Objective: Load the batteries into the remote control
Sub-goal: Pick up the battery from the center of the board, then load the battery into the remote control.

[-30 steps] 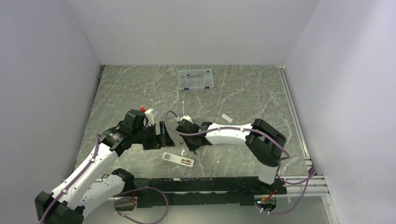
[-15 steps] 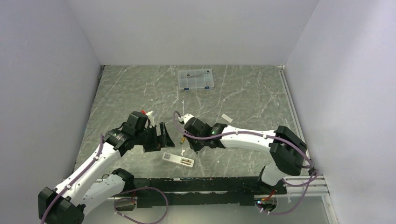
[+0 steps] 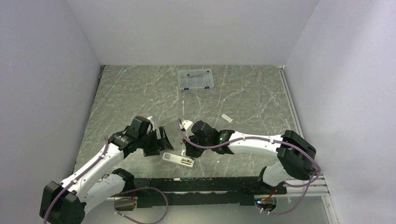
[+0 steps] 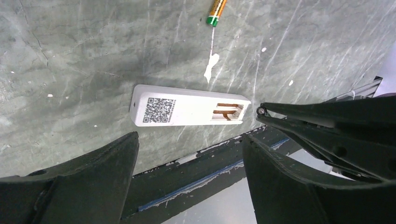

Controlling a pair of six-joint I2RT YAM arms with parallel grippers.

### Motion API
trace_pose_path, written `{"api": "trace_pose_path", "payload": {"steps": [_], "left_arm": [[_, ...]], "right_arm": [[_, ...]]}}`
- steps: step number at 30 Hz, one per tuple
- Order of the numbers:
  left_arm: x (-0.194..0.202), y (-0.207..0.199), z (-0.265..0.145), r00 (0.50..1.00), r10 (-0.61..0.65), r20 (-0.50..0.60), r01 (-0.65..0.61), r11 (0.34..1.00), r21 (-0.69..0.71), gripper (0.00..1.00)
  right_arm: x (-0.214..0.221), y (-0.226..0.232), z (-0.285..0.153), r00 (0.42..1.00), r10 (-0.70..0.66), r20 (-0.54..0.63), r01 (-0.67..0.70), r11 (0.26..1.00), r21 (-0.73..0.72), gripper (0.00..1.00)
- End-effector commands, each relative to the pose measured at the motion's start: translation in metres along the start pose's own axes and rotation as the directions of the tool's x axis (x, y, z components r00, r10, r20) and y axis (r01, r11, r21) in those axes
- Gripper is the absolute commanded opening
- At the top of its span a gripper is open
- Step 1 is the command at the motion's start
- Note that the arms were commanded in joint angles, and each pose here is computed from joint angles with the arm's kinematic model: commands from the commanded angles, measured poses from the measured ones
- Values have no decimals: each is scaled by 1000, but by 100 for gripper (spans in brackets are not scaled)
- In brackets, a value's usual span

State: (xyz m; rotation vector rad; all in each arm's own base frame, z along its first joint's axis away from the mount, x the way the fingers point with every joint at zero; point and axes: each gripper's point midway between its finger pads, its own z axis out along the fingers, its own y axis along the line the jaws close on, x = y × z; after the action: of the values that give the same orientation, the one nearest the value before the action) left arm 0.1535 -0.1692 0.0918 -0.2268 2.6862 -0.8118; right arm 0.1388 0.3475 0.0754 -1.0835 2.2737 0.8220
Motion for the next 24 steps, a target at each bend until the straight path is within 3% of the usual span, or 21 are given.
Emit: {"api": "trace_pose_path", "payload": {"steps": [1, 7, 24], "left_arm": [[-6, 2, 9, 999, -16, 35, 16, 1000, 2, 85], [-3, 8, 17, 999, -22, 31, 22, 1000, -6, 81], [1, 18, 23, 999, -19, 31, 20, 999, -30, 78]], "right_arm": [[-25, 23, -5, 985, -98, 139, 115, 986, -117, 0], [-23, 37, -6, 964, -162, 210, 201, 963, -177, 0], [-14, 43, 13, 950, -220, 221, 268, 938, -218, 0]]}}
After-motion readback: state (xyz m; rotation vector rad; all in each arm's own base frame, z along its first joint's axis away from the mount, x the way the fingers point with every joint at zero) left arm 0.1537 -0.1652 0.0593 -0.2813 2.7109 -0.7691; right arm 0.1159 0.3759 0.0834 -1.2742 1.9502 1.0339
